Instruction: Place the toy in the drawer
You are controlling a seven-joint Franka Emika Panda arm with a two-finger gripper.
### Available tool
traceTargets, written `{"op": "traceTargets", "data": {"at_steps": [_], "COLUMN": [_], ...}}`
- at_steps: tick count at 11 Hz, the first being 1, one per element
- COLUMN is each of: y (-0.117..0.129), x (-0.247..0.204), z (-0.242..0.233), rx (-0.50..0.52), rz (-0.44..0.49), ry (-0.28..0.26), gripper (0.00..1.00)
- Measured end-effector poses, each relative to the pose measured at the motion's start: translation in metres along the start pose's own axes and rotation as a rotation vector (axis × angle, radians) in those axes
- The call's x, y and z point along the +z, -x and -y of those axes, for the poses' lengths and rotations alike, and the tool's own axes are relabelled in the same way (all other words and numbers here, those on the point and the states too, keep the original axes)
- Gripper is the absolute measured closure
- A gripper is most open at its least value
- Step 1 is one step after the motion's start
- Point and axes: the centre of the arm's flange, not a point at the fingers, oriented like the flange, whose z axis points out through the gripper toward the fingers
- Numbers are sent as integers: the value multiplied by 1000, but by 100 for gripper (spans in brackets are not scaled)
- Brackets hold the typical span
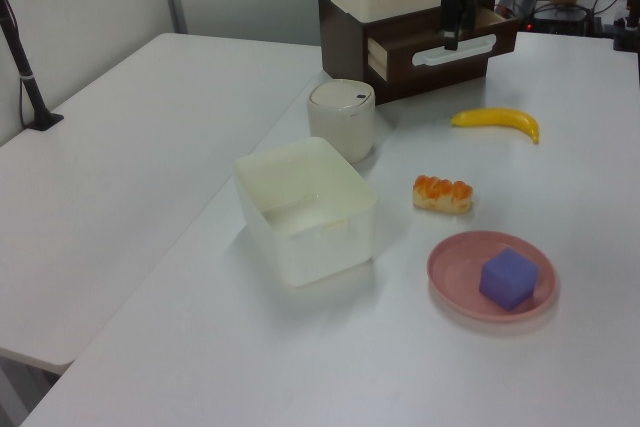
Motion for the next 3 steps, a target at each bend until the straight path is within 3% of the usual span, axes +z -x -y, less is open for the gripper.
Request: {"op": "traceTargets", "data": {"at_steps": [3], "y": [7], "x": [-13], "z": [1], "rx": [-4], "rz": [-22], "ry": [-2], "gripper": [0]}}
